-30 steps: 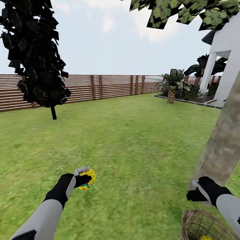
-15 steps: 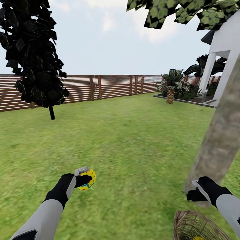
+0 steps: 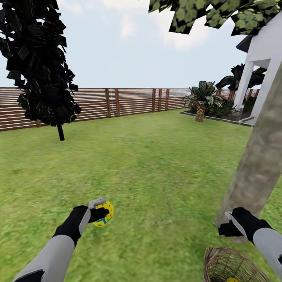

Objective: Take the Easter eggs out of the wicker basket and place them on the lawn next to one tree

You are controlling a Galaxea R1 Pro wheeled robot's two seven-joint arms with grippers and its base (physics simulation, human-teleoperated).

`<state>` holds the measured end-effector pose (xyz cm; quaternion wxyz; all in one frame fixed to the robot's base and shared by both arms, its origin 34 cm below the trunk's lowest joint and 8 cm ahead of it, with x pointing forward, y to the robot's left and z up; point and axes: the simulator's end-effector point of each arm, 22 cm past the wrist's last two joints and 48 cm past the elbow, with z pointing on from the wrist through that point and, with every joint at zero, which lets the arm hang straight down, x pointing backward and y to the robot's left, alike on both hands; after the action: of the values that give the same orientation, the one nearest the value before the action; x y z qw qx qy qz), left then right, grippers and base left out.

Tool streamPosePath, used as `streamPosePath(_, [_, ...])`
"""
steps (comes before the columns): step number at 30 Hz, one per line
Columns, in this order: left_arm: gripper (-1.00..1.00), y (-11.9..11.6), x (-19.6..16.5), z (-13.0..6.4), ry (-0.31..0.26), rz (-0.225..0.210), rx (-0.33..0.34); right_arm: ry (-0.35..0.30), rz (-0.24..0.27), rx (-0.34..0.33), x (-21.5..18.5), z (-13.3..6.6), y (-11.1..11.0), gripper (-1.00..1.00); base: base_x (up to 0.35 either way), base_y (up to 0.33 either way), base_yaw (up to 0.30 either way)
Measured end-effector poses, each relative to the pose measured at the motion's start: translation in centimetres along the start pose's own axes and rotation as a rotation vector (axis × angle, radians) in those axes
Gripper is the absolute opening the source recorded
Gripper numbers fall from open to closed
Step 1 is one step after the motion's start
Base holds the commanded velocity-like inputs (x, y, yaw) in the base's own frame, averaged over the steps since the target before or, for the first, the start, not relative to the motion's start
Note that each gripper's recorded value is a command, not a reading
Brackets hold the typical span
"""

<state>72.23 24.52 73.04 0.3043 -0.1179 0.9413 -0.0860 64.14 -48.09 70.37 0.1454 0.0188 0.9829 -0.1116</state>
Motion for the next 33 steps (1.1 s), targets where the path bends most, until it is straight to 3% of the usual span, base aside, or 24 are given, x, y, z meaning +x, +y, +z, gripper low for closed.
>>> streamPosePath(33, [-1.00, 1.2, 3.6, 4.4, 0.003, 0.001, 0.000, -0.003, 0.006, 0.005, 1.9, 5.1, 0.6, 1.00, 0.000, 0.000, 0.000])
